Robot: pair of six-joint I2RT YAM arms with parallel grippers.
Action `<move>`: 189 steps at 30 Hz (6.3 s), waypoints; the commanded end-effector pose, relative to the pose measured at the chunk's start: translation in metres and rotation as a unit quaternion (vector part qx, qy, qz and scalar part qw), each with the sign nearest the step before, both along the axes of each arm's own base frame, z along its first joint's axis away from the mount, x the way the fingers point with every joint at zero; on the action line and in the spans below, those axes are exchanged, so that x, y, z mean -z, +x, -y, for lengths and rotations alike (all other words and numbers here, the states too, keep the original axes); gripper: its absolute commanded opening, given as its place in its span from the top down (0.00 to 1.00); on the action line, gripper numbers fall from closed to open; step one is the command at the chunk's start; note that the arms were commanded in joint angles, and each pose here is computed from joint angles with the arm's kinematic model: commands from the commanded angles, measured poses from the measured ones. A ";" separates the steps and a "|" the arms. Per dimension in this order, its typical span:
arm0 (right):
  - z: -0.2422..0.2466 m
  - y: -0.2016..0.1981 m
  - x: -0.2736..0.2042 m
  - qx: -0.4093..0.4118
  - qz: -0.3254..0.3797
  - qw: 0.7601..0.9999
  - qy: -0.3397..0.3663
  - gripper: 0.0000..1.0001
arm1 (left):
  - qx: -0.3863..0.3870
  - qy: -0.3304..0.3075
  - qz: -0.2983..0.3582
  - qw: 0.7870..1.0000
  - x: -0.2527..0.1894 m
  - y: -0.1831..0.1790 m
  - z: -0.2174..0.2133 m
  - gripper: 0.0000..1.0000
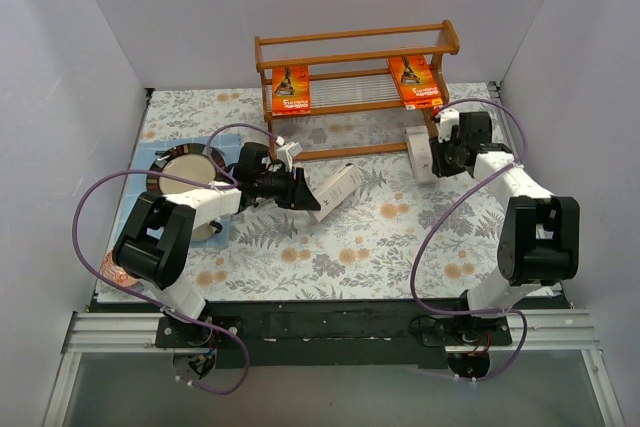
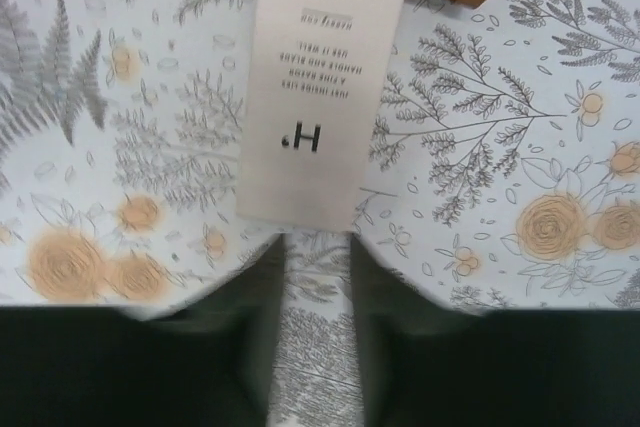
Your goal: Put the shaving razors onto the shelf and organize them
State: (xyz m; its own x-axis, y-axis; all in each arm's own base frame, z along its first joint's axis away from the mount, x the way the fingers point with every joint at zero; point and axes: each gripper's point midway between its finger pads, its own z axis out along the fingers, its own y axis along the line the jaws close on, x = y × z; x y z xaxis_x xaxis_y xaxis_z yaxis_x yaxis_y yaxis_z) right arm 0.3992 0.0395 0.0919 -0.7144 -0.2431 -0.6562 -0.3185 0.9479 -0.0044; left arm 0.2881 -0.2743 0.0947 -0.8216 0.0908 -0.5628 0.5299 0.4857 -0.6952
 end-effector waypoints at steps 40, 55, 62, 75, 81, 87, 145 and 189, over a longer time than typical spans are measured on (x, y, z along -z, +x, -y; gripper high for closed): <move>-0.022 0.062 0.025 -0.276 0.159 0.938 -0.139 0.99 | -0.005 0.004 0.012 1.000 0.010 -0.005 -0.007 0.73; -0.068 0.059 0.012 -0.296 0.182 0.931 -0.109 0.99 | -0.014 -0.008 0.015 1.000 0.005 0.006 -0.001 0.74; -0.061 0.049 0.003 -0.256 0.179 0.944 -0.102 0.99 | -0.016 -0.018 0.024 0.999 -0.002 0.025 0.009 0.74; -0.071 0.050 0.002 -0.287 0.241 0.916 -0.147 0.99 | -0.018 -0.015 0.014 1.000 0.003 0.010 0.002 0.74; -0.083 0.063 0.013 -0.301 0.239 0.909 -0.160 0.99 | -0.017 -0.009 0.018 1.000 0.004 0.007 0.000 0.74; -0.086 0.082 0.010 -0.298 0.260 0.900 -0.182 0.99 | -0.017 -0.006 0.019 1.000 0.005 0.007 -0.001 0.74; -0.068 -0.075 -0.053 -0.176 0.103 0.975 -0.091 0.62 | -0.218 -0.203 -0.151 0.943 -0.055 0.049 0.047 0.64; -0.072 -0.080 -0.050 -0.188 0.084 0.975 -0.081 0.37 | -0.273 -0.182 -0.305 0.894 -0.007 0.048 0.075 0.10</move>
State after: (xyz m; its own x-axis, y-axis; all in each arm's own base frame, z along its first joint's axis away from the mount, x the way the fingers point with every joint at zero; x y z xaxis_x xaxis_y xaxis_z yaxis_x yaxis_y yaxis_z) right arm 0.3067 0.0928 0.1191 -0.4716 -0.6411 -0.6055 -0.6293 0.7257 -0.2782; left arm 0.3662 -0.3564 0.0914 -0.8527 -0.5180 -0.0670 -0.0962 0.2819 -0.9546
